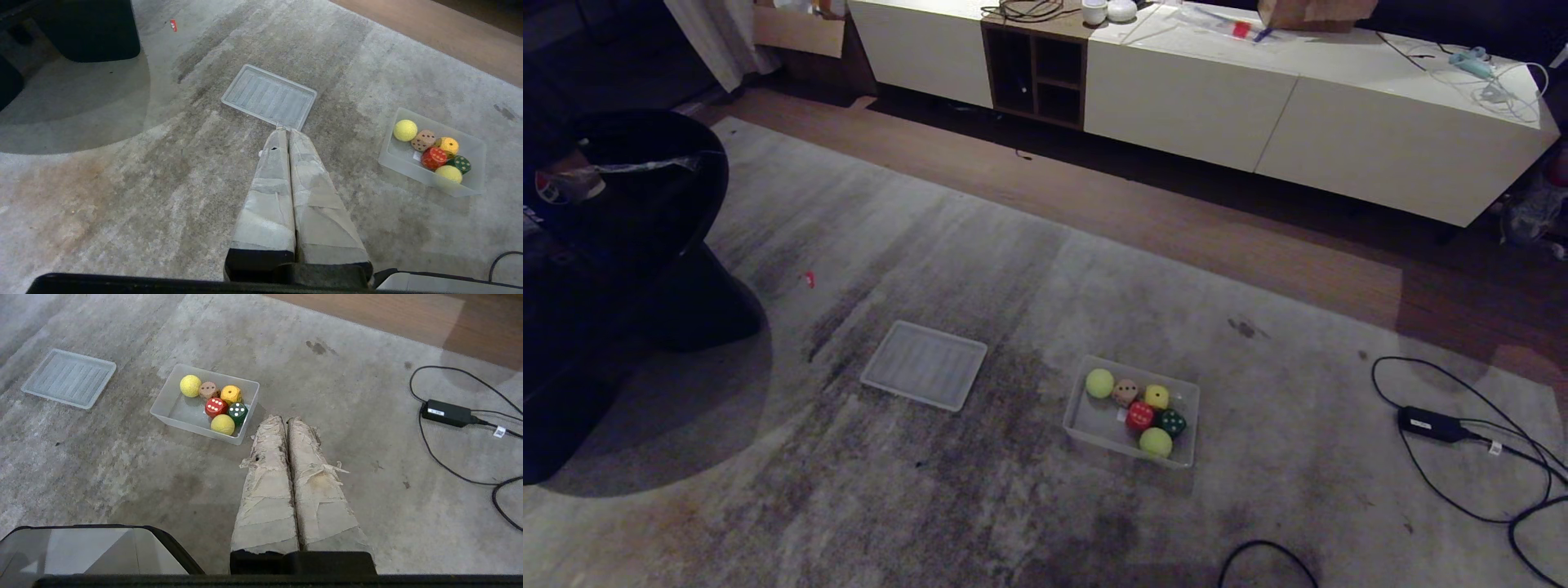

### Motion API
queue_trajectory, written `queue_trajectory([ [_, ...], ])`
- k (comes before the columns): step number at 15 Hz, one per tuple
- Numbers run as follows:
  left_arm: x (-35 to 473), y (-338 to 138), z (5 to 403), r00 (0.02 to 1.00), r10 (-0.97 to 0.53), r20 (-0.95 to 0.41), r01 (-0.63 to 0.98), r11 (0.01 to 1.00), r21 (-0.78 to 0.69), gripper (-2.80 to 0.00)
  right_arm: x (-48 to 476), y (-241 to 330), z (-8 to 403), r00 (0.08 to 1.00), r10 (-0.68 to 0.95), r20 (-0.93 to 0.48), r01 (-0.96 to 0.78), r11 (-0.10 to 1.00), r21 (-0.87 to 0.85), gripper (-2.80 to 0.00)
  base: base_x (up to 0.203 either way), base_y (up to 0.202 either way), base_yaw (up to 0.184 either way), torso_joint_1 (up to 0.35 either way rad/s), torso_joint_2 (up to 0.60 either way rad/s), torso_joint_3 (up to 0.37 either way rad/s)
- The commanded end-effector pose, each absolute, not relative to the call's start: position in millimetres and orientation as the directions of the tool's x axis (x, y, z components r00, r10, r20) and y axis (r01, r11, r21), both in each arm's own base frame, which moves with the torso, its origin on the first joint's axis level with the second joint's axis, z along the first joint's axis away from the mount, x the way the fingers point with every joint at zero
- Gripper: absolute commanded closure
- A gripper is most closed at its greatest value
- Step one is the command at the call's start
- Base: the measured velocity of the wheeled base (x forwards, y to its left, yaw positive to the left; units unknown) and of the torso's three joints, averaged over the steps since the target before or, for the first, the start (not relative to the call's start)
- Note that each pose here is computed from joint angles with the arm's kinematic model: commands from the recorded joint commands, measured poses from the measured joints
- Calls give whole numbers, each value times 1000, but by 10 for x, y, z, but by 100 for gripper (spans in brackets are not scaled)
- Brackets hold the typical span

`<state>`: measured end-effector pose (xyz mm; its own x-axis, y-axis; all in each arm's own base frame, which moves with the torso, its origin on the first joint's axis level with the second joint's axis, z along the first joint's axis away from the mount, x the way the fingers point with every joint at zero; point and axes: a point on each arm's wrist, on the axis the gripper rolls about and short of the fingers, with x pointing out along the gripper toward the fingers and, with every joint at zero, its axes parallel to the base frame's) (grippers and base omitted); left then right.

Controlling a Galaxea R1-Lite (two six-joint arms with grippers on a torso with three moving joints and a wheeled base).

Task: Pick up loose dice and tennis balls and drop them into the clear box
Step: Close the lid

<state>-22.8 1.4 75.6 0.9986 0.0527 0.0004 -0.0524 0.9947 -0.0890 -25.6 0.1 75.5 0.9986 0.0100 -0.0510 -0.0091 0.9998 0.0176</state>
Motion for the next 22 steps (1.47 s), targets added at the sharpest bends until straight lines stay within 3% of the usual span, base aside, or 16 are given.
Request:
queue_trajectory([
  [1,-226,14,752,999,54,-2,-54,994,-91,0,-253,1,755,999,9,-52,-8,1000,17,0,0,0,0,0,0,0],
  [17,-226,14,752,999,54,-2,-54,994,-93,0,-253,1,756,999,11,-51,-10,1000,17,0,1,-9,154,2,3,4],
  [22,-226,14,756,999,54,2,-53,994,-92,0,-253,1,756,999,11,-51,-10,1000,19,0,-1,-2,20,1,0,0],
])
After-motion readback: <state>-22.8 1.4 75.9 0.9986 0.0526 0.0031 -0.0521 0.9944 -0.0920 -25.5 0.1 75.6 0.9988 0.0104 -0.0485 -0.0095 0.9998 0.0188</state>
